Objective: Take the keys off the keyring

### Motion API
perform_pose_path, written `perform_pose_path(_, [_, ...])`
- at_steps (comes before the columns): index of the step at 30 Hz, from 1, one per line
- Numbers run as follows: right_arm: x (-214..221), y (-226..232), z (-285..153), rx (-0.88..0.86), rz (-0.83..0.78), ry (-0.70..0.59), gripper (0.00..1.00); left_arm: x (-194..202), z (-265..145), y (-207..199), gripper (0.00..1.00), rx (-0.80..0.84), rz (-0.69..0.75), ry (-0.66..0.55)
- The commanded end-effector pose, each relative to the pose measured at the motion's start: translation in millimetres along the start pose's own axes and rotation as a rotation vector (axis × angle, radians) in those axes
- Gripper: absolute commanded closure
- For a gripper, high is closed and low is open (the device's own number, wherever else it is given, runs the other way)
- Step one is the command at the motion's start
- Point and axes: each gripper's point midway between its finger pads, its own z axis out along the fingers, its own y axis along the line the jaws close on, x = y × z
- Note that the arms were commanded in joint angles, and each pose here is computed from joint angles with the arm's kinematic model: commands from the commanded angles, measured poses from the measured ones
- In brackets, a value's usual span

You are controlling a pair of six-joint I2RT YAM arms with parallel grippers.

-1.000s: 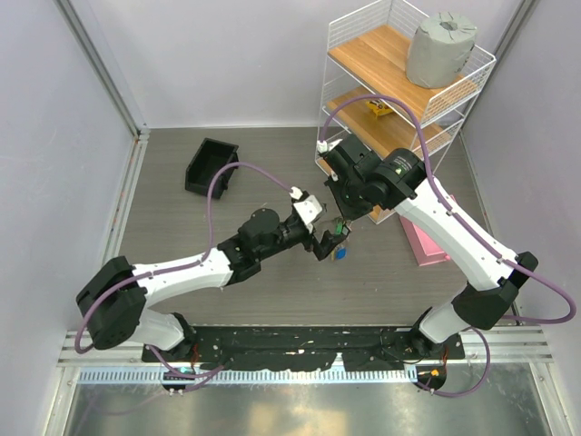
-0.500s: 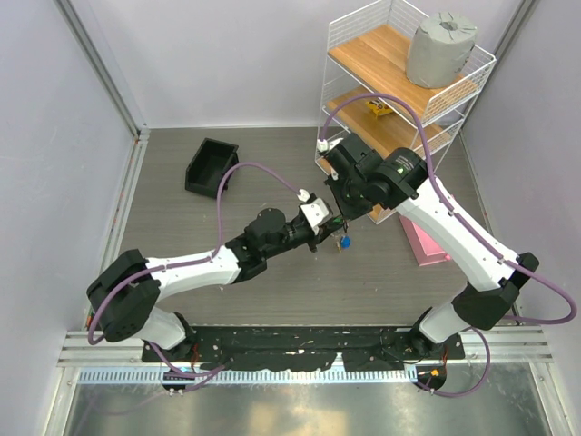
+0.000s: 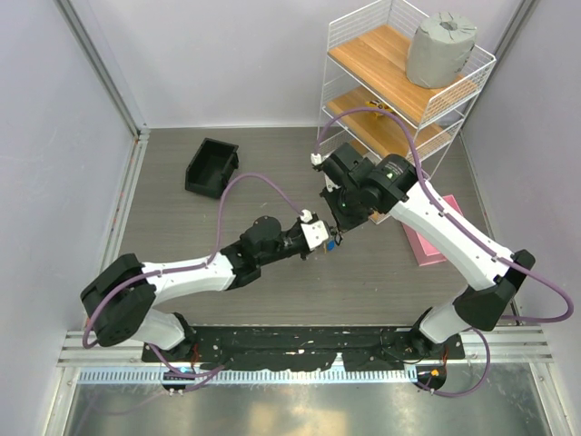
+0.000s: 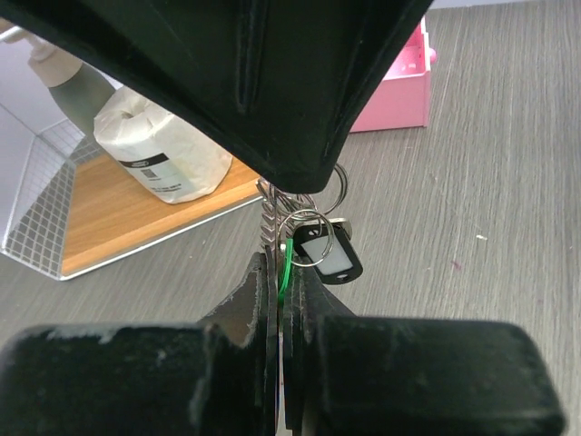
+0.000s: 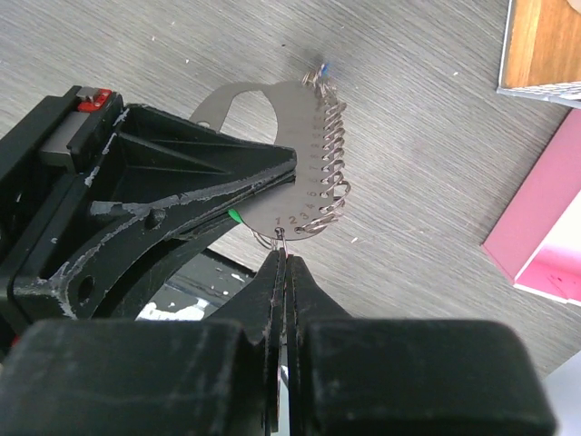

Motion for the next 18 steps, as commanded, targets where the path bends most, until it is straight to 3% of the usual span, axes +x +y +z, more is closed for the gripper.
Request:
perform_pose_path(1, [43, 3, -18, -0.051, -0.04, 0.129, 0.95, -46, -11, 25, 1.0, -0.073, 0.125, -0.127])
perform_pose_path(11, [65, 19, -1, -0.108, -0.068, 0.231, 0.93, -51, -25, 24, 1.0, -0.075, 0.206, -0.163])
perform_pose_path(14, [50, 11, -8, -0.056, -0.048, 0.157, 0.77, -45, -28, 24, 1.0, -0.074, 0.19, -0.139])
perform_pose_path(15, [44, 6, -11, -0.036, -0.035, 0.118, 0.62, -45, -29, 24, 1.0, -0.079, 0.175, -0.134])
perform_pose_path(18, [23, 0, -24, -0.039, 0.034, -0.034, 0.47, -40, -31, 29, 1.0, -0.115, 0.112, -0.106])
